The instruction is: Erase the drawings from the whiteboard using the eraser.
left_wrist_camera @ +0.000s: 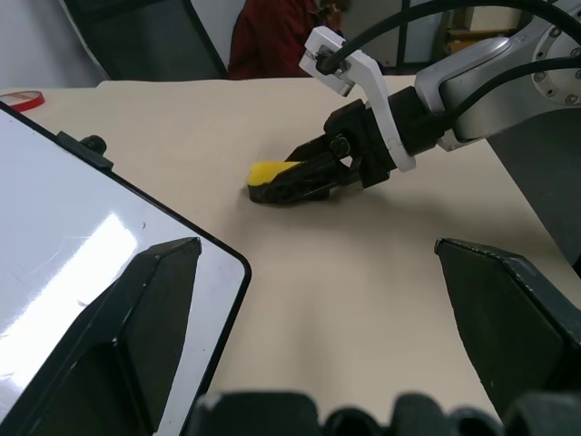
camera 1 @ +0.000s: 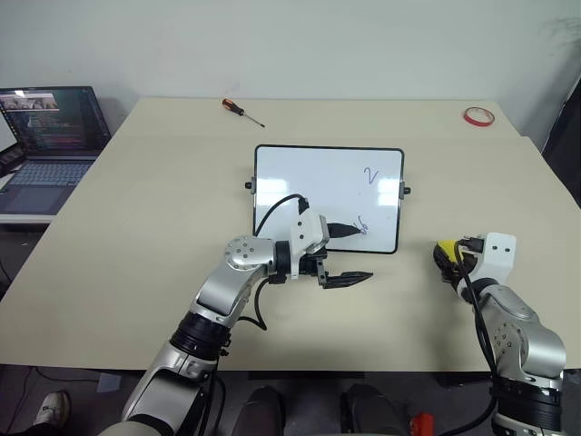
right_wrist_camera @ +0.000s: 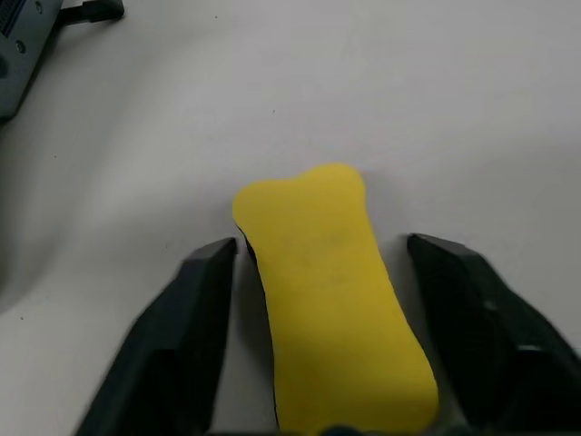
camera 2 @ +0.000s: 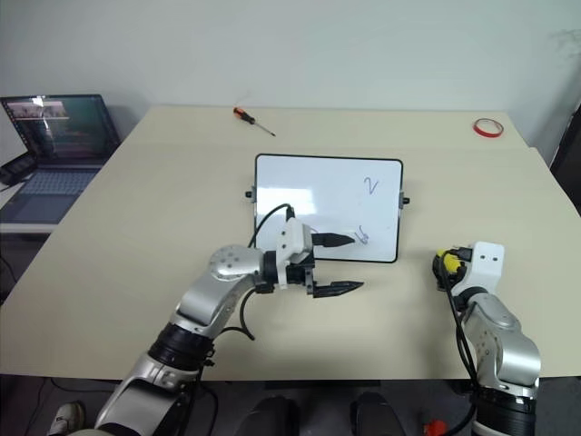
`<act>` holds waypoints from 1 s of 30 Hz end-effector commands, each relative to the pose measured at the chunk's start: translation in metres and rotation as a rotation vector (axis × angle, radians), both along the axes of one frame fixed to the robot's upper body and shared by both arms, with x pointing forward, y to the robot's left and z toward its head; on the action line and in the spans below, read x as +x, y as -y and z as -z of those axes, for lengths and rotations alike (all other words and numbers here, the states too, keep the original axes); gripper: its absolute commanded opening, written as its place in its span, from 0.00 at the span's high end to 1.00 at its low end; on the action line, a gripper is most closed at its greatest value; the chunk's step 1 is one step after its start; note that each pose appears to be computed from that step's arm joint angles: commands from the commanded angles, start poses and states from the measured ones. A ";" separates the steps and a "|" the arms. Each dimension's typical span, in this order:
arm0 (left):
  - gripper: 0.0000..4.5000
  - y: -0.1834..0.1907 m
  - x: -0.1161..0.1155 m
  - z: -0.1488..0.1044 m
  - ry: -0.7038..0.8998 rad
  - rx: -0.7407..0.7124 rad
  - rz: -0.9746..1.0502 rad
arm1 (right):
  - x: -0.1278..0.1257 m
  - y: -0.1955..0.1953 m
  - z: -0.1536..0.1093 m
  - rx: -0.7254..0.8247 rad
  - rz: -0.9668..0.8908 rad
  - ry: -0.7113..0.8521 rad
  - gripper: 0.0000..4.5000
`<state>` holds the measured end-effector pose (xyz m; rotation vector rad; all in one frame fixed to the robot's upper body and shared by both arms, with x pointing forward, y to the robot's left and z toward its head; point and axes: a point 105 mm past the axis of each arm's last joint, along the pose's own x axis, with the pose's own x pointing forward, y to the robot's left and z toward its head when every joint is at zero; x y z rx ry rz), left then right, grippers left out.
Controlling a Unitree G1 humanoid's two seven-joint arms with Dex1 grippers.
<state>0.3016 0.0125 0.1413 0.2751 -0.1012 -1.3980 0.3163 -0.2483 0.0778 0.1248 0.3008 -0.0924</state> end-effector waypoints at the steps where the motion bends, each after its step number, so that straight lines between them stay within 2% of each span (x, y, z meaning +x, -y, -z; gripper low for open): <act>1: 0.00 0.004 -0.002 -0.013 0.049 -0.020 0.012 | 0.002 0.005 -0.013 0.003 0.015 0.056 0.61; 2: 0.00 0.004 -0.002 -0.013 0.049 -0.021 0.011 | 0.002 0.005 -0.013 0.004 0.016 0.056 0.68; 3: 0.00 0.004 -0.002 -0.013 0.049 -0.022 0.011 | 0.003 0.005 -0.013 0.004 0.016 0.057 0.72; 10: 0.00 0.005 0.000 -0.014 0.051 -0.023 0.010 | 0.005 0.006 -0.015 -0.003 0.021 0.065 0.72; 15: 0.00 -0.004 0.010 -0.018 0.074 -0.046 -0.101 | 0.003 0.002 -0.026 -0.091 0.005 0.113 0.72; 22: 0.00 -0.030 0.023 -0.008 0.136 -0.062 -0.343 | 0.001 -0.033 -0.039 -0.201 -0.126 0.222 0.72; 30: 0.00 -0.055 0.018 0.015 0.097 -0.051 -0.487 | 0.004 -0.068 -0.055 -0.290 -0.277 0.348 0.72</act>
